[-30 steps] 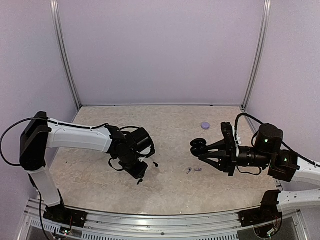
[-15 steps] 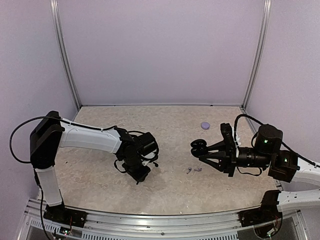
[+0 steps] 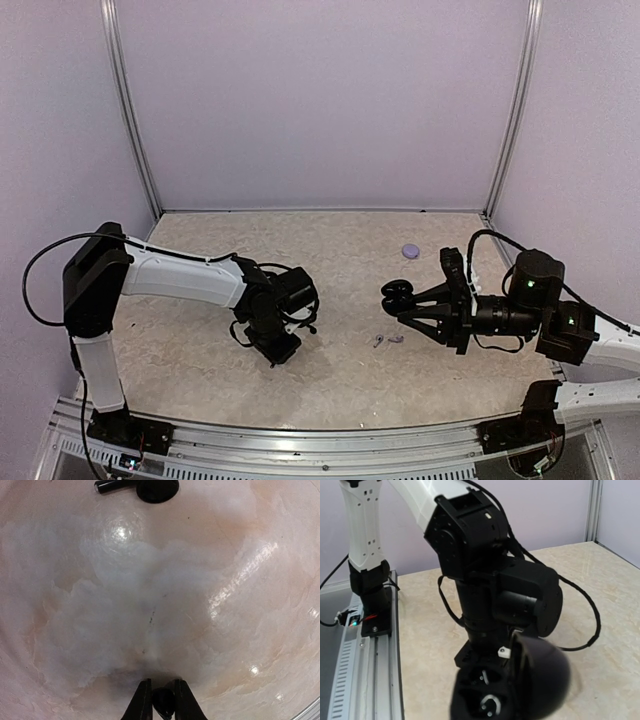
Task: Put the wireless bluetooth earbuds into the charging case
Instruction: Pick up the left earbud from the center of the board.
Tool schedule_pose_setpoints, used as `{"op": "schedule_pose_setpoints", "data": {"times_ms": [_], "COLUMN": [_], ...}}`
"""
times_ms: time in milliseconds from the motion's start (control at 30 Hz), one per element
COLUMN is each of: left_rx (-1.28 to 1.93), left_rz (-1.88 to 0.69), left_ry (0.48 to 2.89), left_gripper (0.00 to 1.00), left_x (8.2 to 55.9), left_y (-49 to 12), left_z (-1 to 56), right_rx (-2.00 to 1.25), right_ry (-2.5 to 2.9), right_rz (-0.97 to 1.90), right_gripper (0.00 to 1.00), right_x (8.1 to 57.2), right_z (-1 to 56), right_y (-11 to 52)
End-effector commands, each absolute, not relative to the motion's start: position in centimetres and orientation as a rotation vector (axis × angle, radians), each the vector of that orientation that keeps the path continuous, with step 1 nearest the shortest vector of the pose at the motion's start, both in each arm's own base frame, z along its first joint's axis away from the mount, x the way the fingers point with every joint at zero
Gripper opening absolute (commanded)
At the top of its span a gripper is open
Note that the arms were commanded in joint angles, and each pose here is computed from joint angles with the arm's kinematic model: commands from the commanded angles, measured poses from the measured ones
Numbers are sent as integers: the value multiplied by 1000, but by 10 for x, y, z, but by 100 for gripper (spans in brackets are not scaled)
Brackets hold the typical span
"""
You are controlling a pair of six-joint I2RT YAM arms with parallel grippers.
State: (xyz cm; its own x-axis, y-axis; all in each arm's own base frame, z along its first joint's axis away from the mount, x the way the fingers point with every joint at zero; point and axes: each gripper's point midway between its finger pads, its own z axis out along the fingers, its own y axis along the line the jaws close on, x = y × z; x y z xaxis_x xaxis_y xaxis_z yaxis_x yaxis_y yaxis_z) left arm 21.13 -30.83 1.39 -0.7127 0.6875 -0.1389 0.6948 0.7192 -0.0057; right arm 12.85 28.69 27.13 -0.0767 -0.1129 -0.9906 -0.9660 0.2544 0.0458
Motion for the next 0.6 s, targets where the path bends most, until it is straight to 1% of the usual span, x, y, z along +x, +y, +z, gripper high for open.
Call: {"op": "schedule_pose_setpoints", "data": {"times_ms": [0, 67, 167, 300, 367, 433, 467, 500, 567], "left_rx": [1113, 1091, 1036, 939, 872, 820, 811, 784, 744], "left_rz": [-180, -250, -338, -451, -538, -628, -662, -708, -768], "left_ry": [2702, 2642, 2503, 2283, 2142, 2011, 1965, 1887, 1777], "left_gripper": [14, 13, 12, 12, 12, 12, 12, 12, 12], "left_x": [219, 223, 235, 250, 253, 250, 245, 241, 231], "left_y": [-325, -333, -343, -357, -361, -360, -359, -358, -349], "left_z": [37, 50, 85, 152, 199, 239, 247, 271, 299], "right_rx": [-1068, -1061, -1062, -1081, -1108, -1120, -1118, -1126, -1133], "right_ry": [1427, 1410, 1355, 1265, 1200, 1152, 1121, 1105, 1065], "right_rz": [1003, 999, 1004, 997, 970, 945, 933, 921, 893], "right_gripper": [11, 11, 11, 10, 10, 11, 11, 10, 10], "right_x": [125, 127, 127, 126, 126, 128, 128, 129, 131], "right_z": [275, 276, 278, 282, 287, 291, 295, 296, 300], "right_y": [286, 286, 290, 297, 300, 304, 305, 307, 310]}}
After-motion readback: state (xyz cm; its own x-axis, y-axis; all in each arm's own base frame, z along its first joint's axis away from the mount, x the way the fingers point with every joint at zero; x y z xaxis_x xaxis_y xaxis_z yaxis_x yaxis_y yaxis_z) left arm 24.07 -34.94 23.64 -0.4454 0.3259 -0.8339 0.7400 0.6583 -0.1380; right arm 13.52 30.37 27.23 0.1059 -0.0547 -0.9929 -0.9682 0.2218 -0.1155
